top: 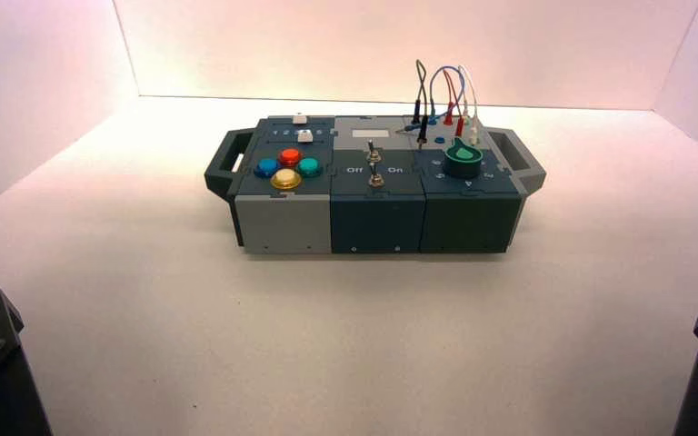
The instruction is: Push the green button with the right gripper.
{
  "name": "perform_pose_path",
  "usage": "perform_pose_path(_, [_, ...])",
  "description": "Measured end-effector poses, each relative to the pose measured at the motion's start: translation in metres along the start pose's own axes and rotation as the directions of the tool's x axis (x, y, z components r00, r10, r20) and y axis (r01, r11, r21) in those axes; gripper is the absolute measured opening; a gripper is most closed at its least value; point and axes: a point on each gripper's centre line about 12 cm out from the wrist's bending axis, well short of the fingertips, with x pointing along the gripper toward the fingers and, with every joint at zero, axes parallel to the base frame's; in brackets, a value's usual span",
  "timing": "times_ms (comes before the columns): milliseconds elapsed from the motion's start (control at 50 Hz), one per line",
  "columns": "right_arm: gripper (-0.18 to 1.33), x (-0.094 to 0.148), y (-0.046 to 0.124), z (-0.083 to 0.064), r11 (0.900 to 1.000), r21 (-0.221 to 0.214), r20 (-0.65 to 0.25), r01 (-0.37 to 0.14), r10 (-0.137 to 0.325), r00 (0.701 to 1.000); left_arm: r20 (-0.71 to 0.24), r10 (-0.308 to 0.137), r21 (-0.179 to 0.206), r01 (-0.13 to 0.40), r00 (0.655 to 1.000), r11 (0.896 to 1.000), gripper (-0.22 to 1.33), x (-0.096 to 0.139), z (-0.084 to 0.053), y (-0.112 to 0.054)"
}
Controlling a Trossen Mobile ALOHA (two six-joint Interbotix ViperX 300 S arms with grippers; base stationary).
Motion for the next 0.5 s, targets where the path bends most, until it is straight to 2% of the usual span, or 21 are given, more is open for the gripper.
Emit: perform_pose_path(500, [-0.14, -0.0001, -0.0006, -0.0011, 1.0000, 0.000, 0.017, 0.008, -0.008, 1.000, 0.021, 0.004, 0.008, -0.004, 1.000, 1.000, -0.17, 0.0003, -0.0026, 0.0004])
